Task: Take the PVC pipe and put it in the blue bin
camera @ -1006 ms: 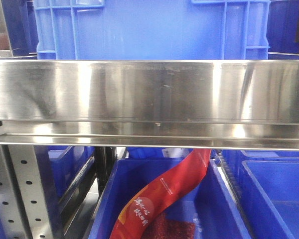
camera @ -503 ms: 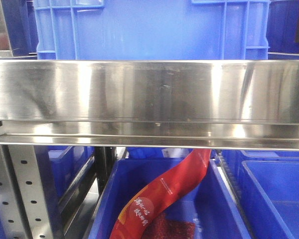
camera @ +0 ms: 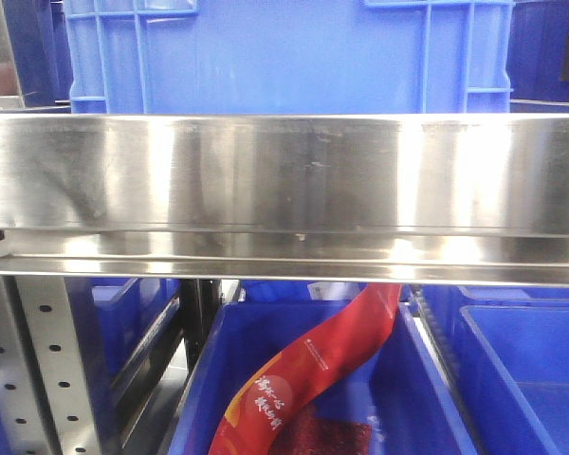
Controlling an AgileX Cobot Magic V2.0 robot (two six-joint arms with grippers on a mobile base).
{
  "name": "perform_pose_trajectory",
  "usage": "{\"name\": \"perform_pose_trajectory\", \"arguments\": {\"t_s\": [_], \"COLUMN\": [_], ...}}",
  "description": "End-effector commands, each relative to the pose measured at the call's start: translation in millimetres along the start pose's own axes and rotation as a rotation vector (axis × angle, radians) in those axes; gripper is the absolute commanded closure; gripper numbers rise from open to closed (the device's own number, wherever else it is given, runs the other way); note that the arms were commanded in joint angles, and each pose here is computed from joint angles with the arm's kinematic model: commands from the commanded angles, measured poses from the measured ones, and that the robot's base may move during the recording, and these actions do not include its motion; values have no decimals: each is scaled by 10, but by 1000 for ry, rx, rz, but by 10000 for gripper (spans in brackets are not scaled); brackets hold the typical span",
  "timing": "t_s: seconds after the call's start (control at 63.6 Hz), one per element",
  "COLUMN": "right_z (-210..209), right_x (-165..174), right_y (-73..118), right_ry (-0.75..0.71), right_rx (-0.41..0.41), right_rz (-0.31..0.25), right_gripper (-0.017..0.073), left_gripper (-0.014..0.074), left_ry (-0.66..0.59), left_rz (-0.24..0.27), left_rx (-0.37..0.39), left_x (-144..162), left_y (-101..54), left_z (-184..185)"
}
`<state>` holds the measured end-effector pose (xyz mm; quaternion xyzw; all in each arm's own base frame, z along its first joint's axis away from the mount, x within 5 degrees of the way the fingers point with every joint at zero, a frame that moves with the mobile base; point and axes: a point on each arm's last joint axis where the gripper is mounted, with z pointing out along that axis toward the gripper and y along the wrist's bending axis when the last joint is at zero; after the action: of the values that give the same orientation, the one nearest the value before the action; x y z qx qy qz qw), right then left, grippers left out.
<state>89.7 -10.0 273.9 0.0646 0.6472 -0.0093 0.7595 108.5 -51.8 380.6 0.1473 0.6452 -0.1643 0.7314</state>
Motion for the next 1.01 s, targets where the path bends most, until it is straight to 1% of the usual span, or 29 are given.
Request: {"name": "perform_pose_trajectory", "arguments": {"t_s": [0.0,0.063,0.141,0.22,0.267,0.299,0.314,0.346,0.393,0.44,0.456,0.487,0.566,0.629,0.676,0.755,0.88,0.99], "right_z": [-124,-198,-269,-318,-344,-357,-367,-380,-404,-436,-440,-435,-436,-437,-437,-437,-441,-440], "right_x": [101,186,288,345,365,374,383,396,436,385,385,441,483,488,488,501,579,571], "right_y": [-62,-89,-98,-83,-78,-84,-90,-96,-114,-119,-121,-122,-134,-140,-141,-141,-137,-138], "right_ry": [-28,-20,26,79,84,67,49,14,-40,-107,-107,-46,1,9,9,24,110,101], "right_rx": [54,81,94,84,80,85,89,94,111,126,130,132,156,168,170,168,159,160], "right_rz": [-23,-28,-29,-27,-31,-54,-88,-127,-120,-101,-97,-83,-99,-127,-136,-144,-141,-142], "right_gripper": [727,727,727,727,727,727,727,727,727,727,727,727,727,727,727,727,727,727], "left_gripper": [704,704,704,704,704,704,704,704,704,704,704,704,704,704,704,704,704,704], "left_ry": [-20,-20,-20,-20,-20,-20,-20,-20,-20,-20,-20,-20,-20,-20,-20,-20,-20,-20], "left_rz": [2,2,2,2,2,2,2,2,2,2,2,2,2,2,2,2,2,2], "left_rx": [-5,-5,-5,-5,-5,-5,-5,-5,-5,-5,-5,-5,-5,-5,-5,-5,-5,-5], "left_x": [-17,-17,-17,-17,-17,-17,-17,-17,-17,-17,-17,-17,-17,-17,-17,-17,-17,-17], "left_y": [6,6,6,6,6,6,6,6,6,6,6,6,6,6,6,6,6,6], "left_z": [-15,-15,-15,-15,-15,-15,-15,-15,-15,-15,-15,-15,-15,-15,-15,-15,-15,-15]}}
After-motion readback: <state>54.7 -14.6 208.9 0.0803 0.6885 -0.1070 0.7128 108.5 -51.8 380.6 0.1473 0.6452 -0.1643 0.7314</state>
